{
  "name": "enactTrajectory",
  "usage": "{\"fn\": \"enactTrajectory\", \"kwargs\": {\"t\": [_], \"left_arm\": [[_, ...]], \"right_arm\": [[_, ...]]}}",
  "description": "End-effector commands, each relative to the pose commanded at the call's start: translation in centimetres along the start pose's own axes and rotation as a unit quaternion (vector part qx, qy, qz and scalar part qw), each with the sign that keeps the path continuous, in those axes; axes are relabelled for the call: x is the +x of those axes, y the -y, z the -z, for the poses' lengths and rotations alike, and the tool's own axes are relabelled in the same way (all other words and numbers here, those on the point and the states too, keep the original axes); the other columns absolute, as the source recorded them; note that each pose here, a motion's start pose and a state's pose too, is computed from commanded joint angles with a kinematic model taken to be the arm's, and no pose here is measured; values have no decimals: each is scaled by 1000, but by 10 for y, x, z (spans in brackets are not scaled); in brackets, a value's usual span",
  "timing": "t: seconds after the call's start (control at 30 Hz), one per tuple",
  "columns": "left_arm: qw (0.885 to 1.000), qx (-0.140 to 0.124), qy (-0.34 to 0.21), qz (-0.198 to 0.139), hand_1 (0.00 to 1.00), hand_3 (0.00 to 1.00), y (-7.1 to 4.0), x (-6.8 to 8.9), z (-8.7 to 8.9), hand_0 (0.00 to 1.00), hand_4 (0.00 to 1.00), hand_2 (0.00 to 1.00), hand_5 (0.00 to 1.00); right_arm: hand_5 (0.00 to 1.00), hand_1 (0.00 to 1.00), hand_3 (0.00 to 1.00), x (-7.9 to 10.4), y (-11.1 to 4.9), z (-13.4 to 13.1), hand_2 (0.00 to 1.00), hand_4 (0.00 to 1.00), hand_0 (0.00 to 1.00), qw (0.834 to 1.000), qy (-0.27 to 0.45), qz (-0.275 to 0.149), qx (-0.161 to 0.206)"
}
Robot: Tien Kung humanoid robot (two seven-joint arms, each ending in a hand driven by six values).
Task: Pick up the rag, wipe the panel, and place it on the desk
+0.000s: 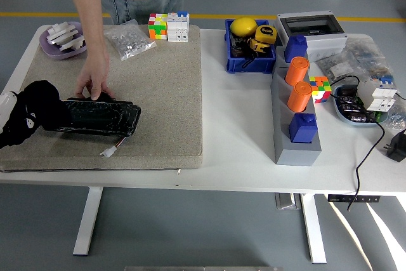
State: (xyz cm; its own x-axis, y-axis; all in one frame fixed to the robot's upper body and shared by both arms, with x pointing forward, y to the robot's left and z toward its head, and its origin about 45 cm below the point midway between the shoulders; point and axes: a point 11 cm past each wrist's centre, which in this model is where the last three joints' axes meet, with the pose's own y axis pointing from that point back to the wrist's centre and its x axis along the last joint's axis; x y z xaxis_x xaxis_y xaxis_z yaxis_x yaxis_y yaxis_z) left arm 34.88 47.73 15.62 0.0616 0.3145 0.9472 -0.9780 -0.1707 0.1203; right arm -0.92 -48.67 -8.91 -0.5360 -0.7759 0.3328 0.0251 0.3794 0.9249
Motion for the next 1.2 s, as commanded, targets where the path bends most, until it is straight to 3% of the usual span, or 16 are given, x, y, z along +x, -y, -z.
{"fn": "enactTrajectory", "kwargs": {"t": [0.37, 0.4, 0.57, 0.6, 0.77, 0.8, 0.97, 1.0, 1.17, 1.2], "left_arm": [[999, 31, -20, -14, 226, 416, 5, 5, 20, 269, 10, 562, 2], [999, 32, -21, -15, 325, 439, 5, 4, 21, 290, 48, 570, 2], [999, 26, -21, -8, 325, 439, 6, 1, 17, 290, 48, 570, 2], [999, 25, -23, -7, 592, 510, 6, 1, 16, 451, 356, 630, 2], [999, 26, -23, 1, 592, 510, 7, -2, 15, 451, 356, 630, 2], [999, 28, -23, 1, 786, 549, 7, -2, 16, 626, 665, 719, 2], [999, 42, -25, 8, 786, 549, 6, -4, 22, 626, 665, 719, 2], [999, 44, -26, 10, 806, 592, 6, -5, 23, 689, 820, 796, 48], [998, 55, -22, 19, 806, 592, 4, -6, 24, 689, 820, 796, 48], [998, 59, -21, 21, 841, 695, 4, -6, 25, 715, 920, 851, 155]], "right_arm": [[491, 635, 609, -3, 0, 3, 684, 998, 741, 1000, -1, 1, 1], [490, 635, 609, -3, 0, 3, 684, 998, 740, 1000, -1, 1, 1], [490, 635, 609, -3, 0, 3, 684, 998, 740, 1000, 0, 1, 1], [491, 633, 608, -3, 0, 2, 684, 998, 741, 1000, 0, 1, 0], [491, 633, 608, -4, 0, 3, 684, 998, 741, 1000, -1, 2, 2], [490, 630, 608, -4, 0, 3, 684, 998, 742, 1000, -1, 2, 2], [490, 630, 608, -4, 0, 3, 684, 998, 742, 1000, -1, 2, 2], [490, 627, 607, -4, 0, 3, 684, 998, 743, 1000, -2, 2, 1], [490, 627, 607, -2, 0, 3, 684, 998, 743, 1000, -2, 0, 1], [490, 625, 608, -2, 0, 3, 684, 998, 745, 1000, -3, 0, 1]]}}
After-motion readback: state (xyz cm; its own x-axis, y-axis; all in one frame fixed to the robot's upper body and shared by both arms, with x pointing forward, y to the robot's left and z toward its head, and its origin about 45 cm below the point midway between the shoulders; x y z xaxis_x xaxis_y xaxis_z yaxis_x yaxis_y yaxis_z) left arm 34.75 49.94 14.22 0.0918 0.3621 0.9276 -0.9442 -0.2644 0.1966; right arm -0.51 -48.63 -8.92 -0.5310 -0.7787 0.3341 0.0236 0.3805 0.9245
